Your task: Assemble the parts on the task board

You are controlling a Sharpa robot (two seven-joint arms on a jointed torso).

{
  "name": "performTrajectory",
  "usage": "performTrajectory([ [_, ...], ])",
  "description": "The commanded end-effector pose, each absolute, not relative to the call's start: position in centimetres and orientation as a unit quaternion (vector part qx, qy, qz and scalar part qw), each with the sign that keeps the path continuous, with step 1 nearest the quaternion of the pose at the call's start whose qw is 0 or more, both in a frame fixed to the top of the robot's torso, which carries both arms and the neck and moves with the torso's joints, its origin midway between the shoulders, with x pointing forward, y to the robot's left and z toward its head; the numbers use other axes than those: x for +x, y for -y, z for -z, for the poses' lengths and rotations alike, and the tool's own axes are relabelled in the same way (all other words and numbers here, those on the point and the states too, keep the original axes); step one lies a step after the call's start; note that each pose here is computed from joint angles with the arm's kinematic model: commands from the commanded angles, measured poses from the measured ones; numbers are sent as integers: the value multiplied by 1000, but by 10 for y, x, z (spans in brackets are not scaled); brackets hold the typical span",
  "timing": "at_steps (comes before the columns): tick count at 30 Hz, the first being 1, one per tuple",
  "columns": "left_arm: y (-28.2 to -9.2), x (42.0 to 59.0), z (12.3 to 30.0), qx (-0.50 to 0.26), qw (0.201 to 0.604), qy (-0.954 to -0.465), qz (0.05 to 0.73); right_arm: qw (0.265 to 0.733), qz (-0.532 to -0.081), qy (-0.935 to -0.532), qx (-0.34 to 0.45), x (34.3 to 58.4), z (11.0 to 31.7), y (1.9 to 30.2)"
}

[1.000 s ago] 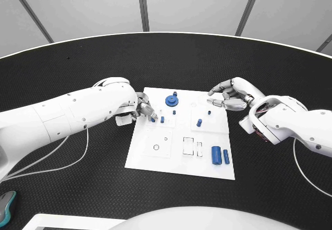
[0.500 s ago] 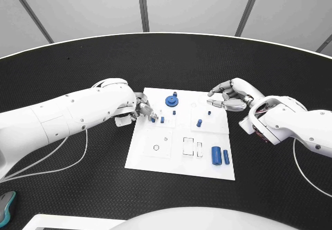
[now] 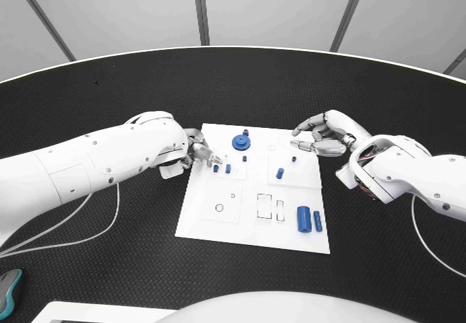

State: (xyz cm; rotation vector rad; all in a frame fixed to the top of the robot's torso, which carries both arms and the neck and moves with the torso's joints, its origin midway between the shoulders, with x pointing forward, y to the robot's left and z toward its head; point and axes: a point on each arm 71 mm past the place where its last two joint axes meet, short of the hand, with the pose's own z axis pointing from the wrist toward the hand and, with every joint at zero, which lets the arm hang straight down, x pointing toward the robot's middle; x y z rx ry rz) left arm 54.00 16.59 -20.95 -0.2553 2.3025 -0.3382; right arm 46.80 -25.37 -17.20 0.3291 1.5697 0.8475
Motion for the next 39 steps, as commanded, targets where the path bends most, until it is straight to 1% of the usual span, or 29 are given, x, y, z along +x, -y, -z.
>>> performTrajectory([
  [1, -168, 539, 209, -112, 389, -903, 143, 616, -368, -682, 143, 468, 172, 254],
  [6, -172, 539, 207, -129, 396, -896, 156, 616, -368, -681, 143, 468, 172, 254],
  [8, -174, 540, 205, -141, 406, -888, 166, 617, -368, -681, 143, 468, 172, 254],
  [11, -174, 543, 201, -155, 424, -869, 201, 617, -367, -681, 143, 468, 172, 254],
  [13, -169, 545, 197, -165, 436, -851, 243, 617, -367, -681, 144, 468, 172, 255],
  [15, -158, 546, 191, -164, 448, -827, 297, 618, -367, -681, 144, 468, 172, 255],
  [17, -150, 547, 187, -155, 458, -810, 333, 618, -367, -680, 144, 468, 172, 254],
  [21, -133, 546, 179, -119, 483, -781, 377, 618, -368, -680, 144, 468, 172, 254],
  [24, -122, 547, 175, -93, 502, -767, 388, 618, -368, -680, 144, 468, 172, 254],
  [30, -107, 547, 173, -26, 529, -758, 381, 617, -368, -680, 143, 468, 172, 253],
  [34, -99, 546, 174, 25, 536, -762, 364, 617, -369, -680, 143, 468, 172, 252],
  [39, -94, 543, 182, 79, 549, -761, 338, 616, -370, -680, 143, 468, 172, 252],
])
